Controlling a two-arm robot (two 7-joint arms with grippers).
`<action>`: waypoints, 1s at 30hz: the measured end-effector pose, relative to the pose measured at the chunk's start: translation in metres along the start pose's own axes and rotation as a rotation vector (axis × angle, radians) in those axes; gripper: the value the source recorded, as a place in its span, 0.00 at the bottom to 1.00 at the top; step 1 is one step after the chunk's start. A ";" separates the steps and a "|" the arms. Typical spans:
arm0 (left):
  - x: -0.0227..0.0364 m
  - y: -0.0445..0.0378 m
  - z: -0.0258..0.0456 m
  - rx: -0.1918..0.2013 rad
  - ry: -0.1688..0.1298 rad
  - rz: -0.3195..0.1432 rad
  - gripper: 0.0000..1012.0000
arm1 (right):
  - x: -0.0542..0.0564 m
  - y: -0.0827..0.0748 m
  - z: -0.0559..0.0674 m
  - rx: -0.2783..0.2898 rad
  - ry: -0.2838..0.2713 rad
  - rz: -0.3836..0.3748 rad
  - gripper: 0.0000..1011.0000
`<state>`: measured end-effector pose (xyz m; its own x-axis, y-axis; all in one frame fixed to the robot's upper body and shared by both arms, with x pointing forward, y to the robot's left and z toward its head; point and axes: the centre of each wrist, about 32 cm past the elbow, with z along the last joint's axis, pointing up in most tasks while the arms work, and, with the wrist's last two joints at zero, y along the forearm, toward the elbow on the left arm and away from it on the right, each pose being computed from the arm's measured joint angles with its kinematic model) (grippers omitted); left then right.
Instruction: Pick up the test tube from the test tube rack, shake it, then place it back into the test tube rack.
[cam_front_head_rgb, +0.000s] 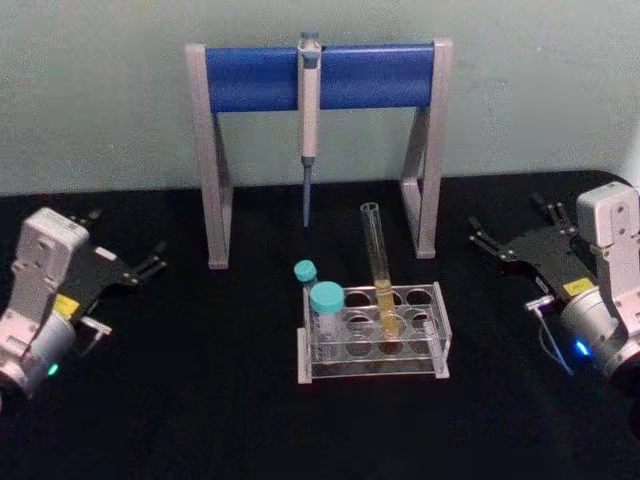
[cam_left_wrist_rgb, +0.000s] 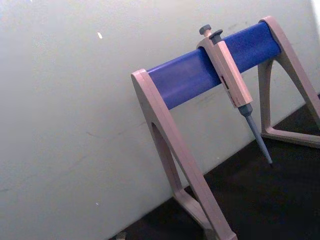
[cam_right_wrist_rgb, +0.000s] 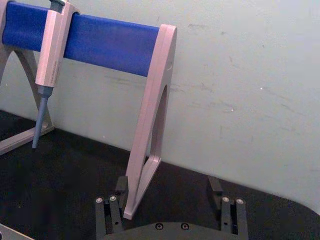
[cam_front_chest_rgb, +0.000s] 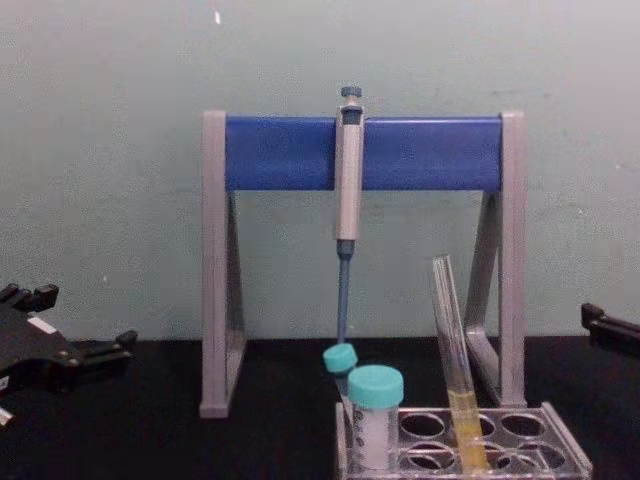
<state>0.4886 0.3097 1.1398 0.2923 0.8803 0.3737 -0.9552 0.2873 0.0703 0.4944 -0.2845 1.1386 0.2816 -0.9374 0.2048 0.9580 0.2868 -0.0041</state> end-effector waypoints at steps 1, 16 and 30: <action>0.0000 0.0000 0.0000 0.000 0.000 0.000 0.99 | 0.000 0.000 0.000 0.000 0.000 0.000 0.99; 0.0000 0.0000 0.0000 0.000 0.000 0.000 0.99 | 0.000 0.000 0.000 0.000 0.000 0.000 0.99; 0.0000 0.0000 0.0000 0.000 0.000 0.000 0.99 | 0.000 0.000 0.000 0.000 0.000 0.000 0.99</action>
<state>0.4886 0.3097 1.1398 0.2923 0.8803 0.3737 -0.9552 0.2874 0.0703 0.4944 -0.2845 1.1386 0.2816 -0.9374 0.2048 0.9580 0.2868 -0.0042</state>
